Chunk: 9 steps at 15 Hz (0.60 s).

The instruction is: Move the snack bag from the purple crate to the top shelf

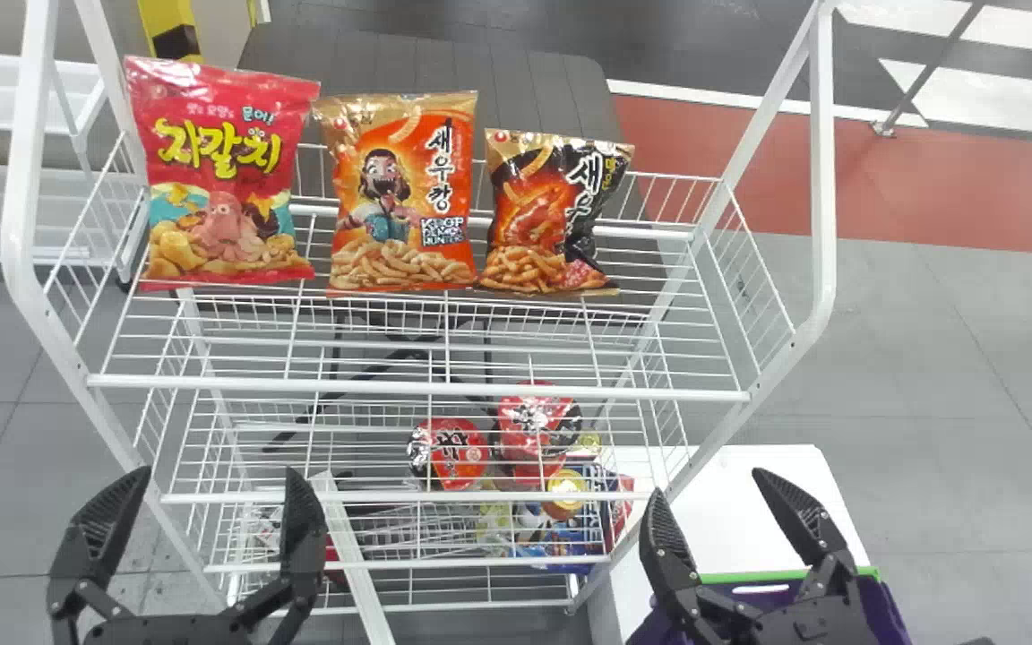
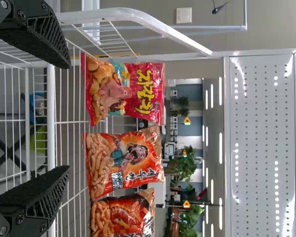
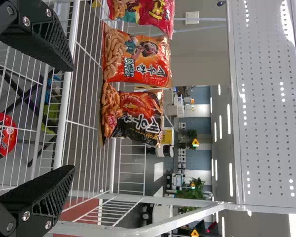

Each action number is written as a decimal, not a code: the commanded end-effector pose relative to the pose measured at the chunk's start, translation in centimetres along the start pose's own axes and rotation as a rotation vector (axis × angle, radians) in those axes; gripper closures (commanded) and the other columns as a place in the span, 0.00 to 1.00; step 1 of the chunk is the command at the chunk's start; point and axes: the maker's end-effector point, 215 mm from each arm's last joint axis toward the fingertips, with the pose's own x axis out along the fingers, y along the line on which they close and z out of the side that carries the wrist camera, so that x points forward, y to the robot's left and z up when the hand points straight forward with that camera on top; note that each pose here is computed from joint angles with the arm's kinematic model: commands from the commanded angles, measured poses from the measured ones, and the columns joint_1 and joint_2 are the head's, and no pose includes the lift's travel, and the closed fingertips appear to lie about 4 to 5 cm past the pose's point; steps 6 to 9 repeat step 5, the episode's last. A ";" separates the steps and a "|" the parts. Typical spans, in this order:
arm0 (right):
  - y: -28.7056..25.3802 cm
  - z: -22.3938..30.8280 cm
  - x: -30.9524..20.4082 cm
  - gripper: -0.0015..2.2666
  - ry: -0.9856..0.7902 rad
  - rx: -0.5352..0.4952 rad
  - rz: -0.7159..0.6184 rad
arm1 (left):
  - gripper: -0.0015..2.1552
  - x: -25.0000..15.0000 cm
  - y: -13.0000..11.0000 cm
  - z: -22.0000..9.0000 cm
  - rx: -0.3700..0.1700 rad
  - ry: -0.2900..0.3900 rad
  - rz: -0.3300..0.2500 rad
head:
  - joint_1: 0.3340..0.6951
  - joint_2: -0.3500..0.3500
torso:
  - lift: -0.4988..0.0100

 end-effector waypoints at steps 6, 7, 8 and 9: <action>-0.2 0.3 0.0 0.06 -0.012 0.002 -0.003 | 0.04 0.0 -0.1 0.0 -0.002 0.001 0.000 | 1.00 0.21 | 1.00; -0.2 0.3 0.0 0.06 -0.012 0.002 -0.003 | 0.04 0.0 -0.1 0.0 -0.002 0.001 0.000 | 1.00 0.21 | 1.00; -0.2 0.3 0.0 0.06 -0.012 0.002 -0.003 | 0.04 0.0 -0.1 0.0 -0.002 0.001 0.000 | 1.00 0.21 | 1.00; -0.2 0.3 0.0 0.06 -0.012 0.002 -0.003 | 0.04 0.0 -0.1 0.0 -0.002 0.001 0.000 | 1.00 0.21 | 1.00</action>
